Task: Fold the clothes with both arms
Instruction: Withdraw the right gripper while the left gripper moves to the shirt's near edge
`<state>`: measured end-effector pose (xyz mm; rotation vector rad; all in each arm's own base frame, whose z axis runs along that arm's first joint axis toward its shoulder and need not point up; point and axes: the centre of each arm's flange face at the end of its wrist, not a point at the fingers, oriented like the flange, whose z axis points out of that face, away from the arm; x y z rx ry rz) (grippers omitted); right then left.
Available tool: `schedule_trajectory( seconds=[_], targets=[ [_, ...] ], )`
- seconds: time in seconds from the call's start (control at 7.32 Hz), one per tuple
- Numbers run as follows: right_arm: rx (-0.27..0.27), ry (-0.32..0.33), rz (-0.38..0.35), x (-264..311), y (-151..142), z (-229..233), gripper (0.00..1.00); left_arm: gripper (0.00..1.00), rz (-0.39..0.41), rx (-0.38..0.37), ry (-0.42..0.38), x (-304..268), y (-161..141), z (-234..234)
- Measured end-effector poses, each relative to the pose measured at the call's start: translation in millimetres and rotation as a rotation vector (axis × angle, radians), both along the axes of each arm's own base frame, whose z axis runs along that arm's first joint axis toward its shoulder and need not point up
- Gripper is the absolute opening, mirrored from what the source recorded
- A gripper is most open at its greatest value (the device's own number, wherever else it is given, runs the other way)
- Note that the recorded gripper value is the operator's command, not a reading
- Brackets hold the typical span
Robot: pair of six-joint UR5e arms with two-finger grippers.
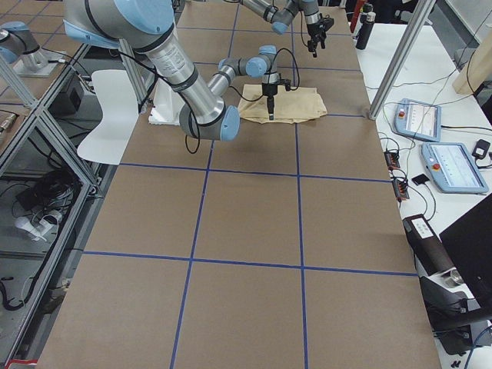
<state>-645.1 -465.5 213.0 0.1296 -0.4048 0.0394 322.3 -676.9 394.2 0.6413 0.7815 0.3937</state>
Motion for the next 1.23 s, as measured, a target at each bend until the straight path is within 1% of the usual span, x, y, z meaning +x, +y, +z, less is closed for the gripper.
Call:
schedule_trajectory(
  seconds=[0.27,0.55,0.68,0.82,0.96,1.09,1.23],
  targets=[
    [0.003,0.024,-0.023,25.8,4.2,28.4,1.00,1.00,0.000,0.003,0.002,-0.5,0.6,-1.6],
    [0.022,0.032,-0.055,76.3,20.8,71.5,1.00,1.00,-0.001,0.004,0.002,-1.6,1.2,-1.6],
    [0.034,0.030,-0.069,96.7,26.4,83.3,1.00,1.00,0.000,0.004,0.002,-2.0,2.3,-0.7],
    [0.044,0.018,-0.075,110.2,29.2,84.4,1.00,1.00,0.000,0.003,0.002,-2.1,2.9,0.1],
    [0.056,-0.015,-0.068,120.6,28.8,74.5,1.00,1.00,0.000,0.003,0.004,-2.1,3.4,-0.9],
    [0.059,-0.078,-0.042,131.7,26.8,58.0,1.00,1.00,-0.005,-0.001,0.011,-3.9,7.0,-2.7],
    [0.047,-0.174,0.005,141.1,26.4,41.2,1.00,1.00,-0.022,-0.022,0.038,-8.7,17.5,-5.6]
  ],
)
